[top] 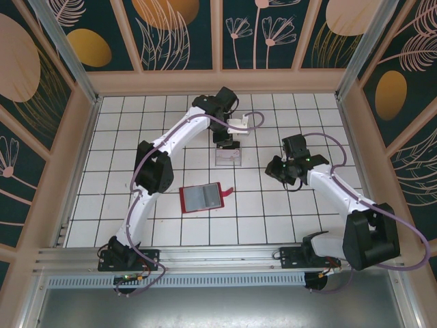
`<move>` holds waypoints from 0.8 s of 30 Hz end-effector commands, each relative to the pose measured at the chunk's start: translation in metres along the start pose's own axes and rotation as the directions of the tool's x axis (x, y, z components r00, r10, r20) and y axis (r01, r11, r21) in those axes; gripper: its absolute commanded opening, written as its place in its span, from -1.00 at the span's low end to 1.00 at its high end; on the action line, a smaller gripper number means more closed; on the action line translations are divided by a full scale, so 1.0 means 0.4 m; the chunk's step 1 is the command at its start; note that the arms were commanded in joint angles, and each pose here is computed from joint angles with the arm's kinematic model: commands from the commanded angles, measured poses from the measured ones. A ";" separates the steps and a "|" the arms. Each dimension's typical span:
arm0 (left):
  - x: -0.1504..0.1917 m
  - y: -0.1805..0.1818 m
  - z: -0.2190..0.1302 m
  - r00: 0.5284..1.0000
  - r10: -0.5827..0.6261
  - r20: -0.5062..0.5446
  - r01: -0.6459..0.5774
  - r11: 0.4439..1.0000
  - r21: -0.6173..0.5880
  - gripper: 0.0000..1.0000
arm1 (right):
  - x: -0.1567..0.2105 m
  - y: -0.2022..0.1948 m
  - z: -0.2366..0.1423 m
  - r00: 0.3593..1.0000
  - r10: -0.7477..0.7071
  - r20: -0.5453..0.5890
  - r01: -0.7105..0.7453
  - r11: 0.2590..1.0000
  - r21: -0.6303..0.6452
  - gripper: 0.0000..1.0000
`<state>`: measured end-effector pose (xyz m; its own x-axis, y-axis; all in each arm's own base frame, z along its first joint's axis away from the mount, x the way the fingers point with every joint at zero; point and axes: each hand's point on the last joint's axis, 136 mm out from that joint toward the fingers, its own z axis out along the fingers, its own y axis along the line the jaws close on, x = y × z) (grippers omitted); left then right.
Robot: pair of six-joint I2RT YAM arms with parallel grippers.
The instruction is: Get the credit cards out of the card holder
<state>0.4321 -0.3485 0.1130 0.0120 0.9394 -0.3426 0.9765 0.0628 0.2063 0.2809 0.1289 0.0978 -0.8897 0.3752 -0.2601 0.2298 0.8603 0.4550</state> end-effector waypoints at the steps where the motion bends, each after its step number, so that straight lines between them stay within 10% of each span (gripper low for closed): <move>1: -0.029 0.027 -0.029 0.999 0.005 0.032 -0.004 0.999 -0.051 -0.28 | 0.003 0.002 -0.012 1.000 -0.005 0.004 0.005 1.000 -0.013 -0.53; 13: -0.102 0.089 -0.184 0.918 -0.270 0.290 0.333 0.923 -0.194 -0.32 | 0.068 0.107 0.046 0.986 -0.136 -0.100 0.127 0.988 -0.090 -0.53; 24: -0.001 0.094 -0.279 0.544 -0.720 0.431 0.834 0.522 -0.180 -0.34 | 0.186 0.224 0.138 0.918 -0.310 -0.248 0.276 0.947 -0.162 -0.42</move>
<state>0.4443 -0.3220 0.2196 -0.4770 0.5125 -0.7140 0.6471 0.7545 0.1094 0.2546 0.2341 0.0667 -0.9874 0.0506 -0.1496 -0.0263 0.8811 0.4722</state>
